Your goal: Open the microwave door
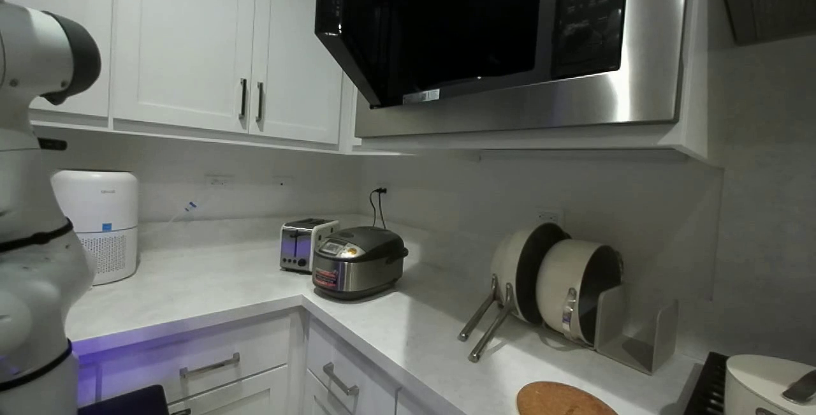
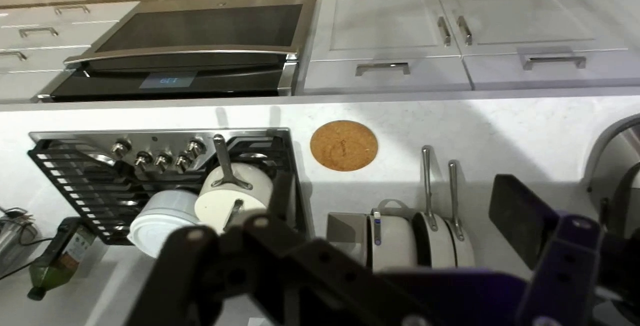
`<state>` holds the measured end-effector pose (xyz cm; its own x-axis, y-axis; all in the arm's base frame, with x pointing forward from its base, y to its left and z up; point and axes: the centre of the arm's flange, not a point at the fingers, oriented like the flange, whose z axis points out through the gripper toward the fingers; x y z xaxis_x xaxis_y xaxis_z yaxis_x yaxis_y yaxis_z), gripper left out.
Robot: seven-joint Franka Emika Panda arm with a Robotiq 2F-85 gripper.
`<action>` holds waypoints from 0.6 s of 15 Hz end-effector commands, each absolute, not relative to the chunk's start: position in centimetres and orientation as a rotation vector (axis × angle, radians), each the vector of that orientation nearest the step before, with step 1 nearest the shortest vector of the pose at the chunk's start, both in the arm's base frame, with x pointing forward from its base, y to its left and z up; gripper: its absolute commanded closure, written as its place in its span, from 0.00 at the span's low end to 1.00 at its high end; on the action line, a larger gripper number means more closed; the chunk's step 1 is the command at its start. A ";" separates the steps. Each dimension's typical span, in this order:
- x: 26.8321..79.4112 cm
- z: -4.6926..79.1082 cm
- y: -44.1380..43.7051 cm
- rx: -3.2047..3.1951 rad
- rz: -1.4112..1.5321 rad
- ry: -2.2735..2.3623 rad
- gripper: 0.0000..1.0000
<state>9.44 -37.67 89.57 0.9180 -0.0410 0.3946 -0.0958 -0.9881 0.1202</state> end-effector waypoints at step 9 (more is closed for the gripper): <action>-2.3 85.9 -39.0 3.059 1.010 0.336 0.00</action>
<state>0.33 -37.65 87.56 0.8467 0.1144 0.5196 0.1257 -0.9920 0.0135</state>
